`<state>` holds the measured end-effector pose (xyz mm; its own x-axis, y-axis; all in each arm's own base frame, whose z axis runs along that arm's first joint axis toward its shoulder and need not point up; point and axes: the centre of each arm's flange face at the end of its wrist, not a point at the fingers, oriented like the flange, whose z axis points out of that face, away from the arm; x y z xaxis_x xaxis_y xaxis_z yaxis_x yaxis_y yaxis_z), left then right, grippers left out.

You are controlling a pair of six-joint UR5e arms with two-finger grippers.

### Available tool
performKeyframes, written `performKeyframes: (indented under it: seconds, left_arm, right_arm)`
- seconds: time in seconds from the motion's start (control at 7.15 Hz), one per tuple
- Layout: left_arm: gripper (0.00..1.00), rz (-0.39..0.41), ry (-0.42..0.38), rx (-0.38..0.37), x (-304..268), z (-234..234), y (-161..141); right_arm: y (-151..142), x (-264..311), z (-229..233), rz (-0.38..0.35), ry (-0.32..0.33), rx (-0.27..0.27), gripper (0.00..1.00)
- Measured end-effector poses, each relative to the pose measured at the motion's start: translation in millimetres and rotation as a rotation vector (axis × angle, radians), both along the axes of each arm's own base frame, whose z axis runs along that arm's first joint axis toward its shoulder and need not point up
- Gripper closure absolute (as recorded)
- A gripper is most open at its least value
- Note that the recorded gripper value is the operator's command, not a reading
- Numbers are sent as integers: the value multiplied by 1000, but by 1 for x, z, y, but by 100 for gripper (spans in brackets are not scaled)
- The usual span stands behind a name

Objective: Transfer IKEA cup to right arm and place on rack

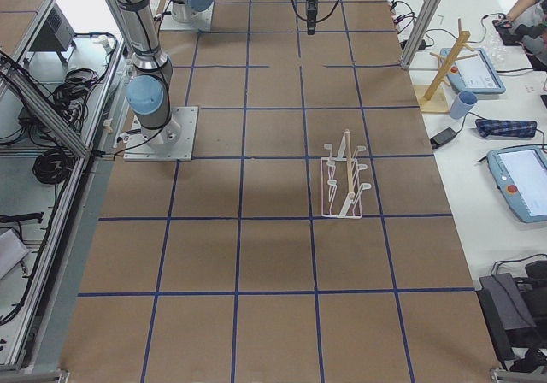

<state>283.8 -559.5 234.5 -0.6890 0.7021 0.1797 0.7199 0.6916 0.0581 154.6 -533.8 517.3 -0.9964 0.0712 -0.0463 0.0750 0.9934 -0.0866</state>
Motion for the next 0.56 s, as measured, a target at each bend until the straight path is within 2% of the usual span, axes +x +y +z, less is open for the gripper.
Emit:
performKeyframes:
  seconds: [0.14, 0.28, 0.56]
  left_arm:
    - [84, -4, 4, 4, 0, -3, 0]
    - [100, -6, 5, 8, 0, -5, 0]
    - [100, -10, 14, 19, -3, -6, 0]
  right_arm:
    - [0, 0, 0, 0, 0, 0, 0]
    - [0, 0, 0, 0, 0, 0, 0]
    - [0, 0, 0, 0, 0, -1, 0]
